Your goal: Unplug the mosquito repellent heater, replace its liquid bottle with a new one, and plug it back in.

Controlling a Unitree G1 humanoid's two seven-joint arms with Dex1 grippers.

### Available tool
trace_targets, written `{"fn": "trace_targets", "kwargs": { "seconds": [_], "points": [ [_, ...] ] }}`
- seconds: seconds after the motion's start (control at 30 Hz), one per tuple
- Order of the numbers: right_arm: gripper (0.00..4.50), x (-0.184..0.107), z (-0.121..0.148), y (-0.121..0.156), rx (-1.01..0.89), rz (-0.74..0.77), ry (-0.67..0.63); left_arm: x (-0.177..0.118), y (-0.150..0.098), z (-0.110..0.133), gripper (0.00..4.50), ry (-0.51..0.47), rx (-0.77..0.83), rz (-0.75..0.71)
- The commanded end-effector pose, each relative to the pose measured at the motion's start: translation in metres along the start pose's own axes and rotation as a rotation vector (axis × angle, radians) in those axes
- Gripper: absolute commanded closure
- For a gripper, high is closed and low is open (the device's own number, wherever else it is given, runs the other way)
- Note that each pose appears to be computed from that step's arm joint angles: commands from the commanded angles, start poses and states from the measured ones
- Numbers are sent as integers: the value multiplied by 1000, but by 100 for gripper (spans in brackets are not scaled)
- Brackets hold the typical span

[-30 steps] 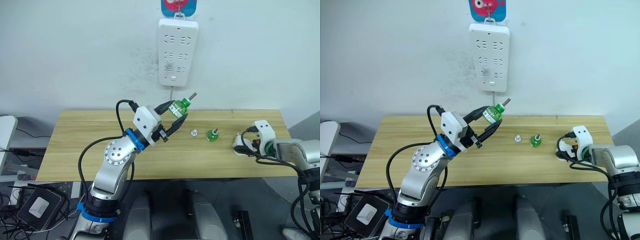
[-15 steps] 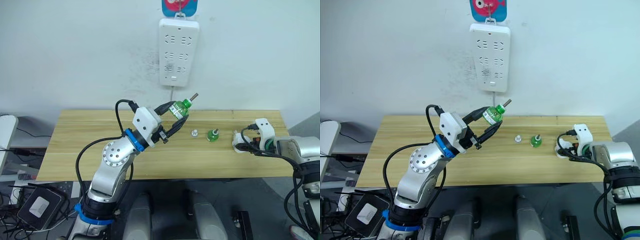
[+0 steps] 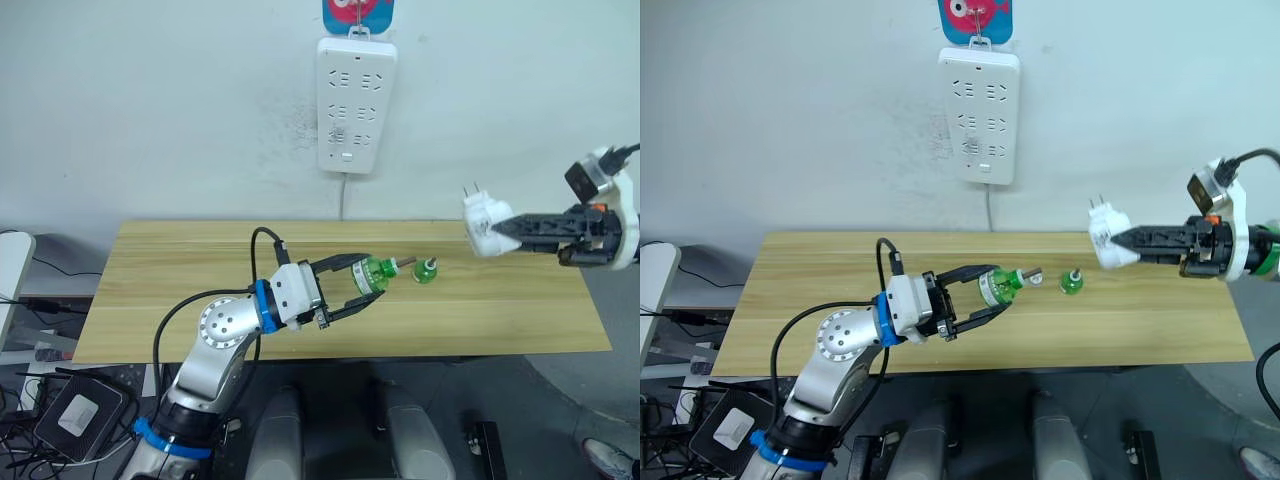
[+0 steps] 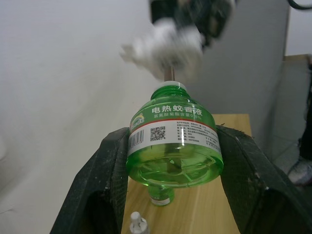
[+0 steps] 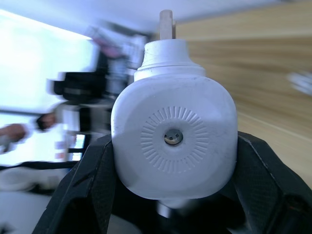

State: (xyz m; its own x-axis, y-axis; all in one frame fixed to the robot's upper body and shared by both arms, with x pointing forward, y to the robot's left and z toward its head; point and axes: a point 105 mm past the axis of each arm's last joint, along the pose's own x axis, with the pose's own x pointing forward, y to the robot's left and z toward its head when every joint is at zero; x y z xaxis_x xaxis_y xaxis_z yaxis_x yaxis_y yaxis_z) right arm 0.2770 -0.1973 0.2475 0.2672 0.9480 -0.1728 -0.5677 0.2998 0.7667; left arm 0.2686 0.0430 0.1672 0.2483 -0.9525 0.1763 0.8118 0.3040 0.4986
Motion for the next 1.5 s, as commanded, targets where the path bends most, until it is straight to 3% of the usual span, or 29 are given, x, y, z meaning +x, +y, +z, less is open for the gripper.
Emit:
{"fn": "trace_targets", "kwargs": {
  "seconds": [0.03, 0.37, 0.67, 1.5],
  "points": [
    [154, 9, -1, 13, 6, 57, 12, 9, 7, 12, 224, -65, 56, -5],
    [154, 26, -3, 12, 15, 39, -49, 19, 14, 16, 224, -93, 66, -10],
    [154, 35, -10, 14, -23, 40, -30, 26, 15, 15, 224, -93, 63, -18],
    [154, 41, -13, 10, -47, -1, -32, 36, 10, 25, 224, -111, 93, -84]
  ]
}}
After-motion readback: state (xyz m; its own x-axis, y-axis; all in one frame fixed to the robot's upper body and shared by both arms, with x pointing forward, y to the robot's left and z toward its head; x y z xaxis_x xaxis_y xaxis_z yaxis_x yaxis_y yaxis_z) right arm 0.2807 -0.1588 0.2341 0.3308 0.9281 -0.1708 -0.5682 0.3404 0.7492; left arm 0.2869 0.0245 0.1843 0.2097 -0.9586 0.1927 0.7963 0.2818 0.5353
